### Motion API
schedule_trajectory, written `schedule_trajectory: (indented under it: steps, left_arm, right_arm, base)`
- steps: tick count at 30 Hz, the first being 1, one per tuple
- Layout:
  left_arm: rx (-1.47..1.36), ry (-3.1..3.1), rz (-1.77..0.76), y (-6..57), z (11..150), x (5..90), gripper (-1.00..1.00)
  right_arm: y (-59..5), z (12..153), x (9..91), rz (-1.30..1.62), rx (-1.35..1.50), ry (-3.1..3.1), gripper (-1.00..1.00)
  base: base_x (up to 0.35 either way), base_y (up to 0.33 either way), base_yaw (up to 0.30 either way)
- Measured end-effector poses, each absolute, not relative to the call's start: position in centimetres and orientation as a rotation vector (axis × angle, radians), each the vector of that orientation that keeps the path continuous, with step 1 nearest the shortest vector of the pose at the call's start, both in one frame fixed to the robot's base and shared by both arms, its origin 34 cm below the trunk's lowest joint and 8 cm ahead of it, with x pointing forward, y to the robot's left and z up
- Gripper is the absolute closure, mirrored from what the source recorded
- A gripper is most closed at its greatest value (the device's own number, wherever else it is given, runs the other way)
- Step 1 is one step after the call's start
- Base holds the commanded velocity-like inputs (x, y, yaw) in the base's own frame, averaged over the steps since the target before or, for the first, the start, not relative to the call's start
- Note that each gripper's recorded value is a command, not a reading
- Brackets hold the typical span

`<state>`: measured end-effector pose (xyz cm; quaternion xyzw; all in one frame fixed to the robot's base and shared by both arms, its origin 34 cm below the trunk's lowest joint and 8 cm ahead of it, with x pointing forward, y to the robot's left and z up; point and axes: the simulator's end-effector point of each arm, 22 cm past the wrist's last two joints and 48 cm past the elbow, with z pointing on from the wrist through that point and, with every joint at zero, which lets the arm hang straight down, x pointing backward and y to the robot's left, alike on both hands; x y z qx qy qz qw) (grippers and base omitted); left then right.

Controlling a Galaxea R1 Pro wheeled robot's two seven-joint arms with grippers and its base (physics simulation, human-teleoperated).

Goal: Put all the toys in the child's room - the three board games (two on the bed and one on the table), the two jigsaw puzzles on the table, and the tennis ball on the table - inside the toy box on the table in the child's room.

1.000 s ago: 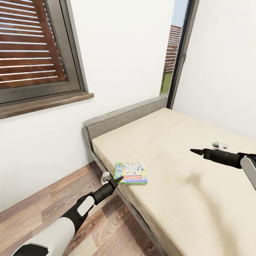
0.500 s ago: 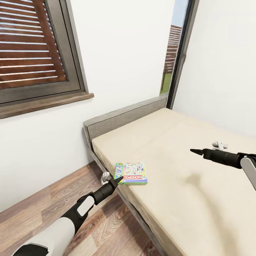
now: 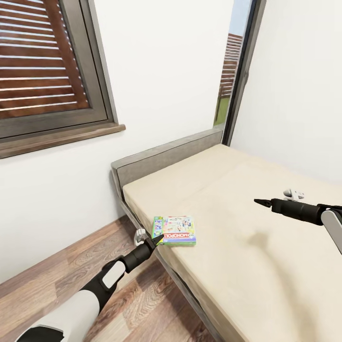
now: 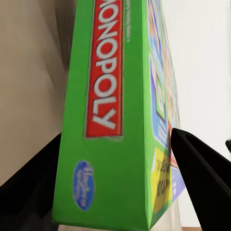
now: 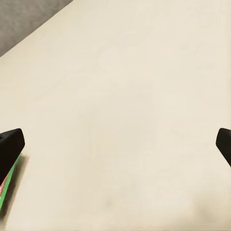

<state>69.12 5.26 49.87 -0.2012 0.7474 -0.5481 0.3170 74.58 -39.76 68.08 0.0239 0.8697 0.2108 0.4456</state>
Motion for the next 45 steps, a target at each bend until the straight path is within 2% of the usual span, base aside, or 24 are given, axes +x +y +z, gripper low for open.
schedule_trajectory:
  steps: [18,33,45]
  left_arm:
    - [-0.397,1.901,-1.568,3.6,57.2,71.0,1.00]
    - [-0.329,1.974,-1.509,3.9,64.6,72.7,1.00]
    - [-0.232,1.922,-1.475,4.1,70.3,71.0,1.00]
  right_arm:
    - [-39.6,67.2,74.0,0.542,0.074,2.163,-1.00]
    - [-38.9,68.0,74.1,0.593,0.084,2.131,-1.00]
    - [-35.5,69.7,73.5,0.668,0.007,2.117,-1.00]
  base:
    - [0.000,0.000,0.000]
    - [0.000,0.000,0.000]
    - [-0.001,0.000,0.000]
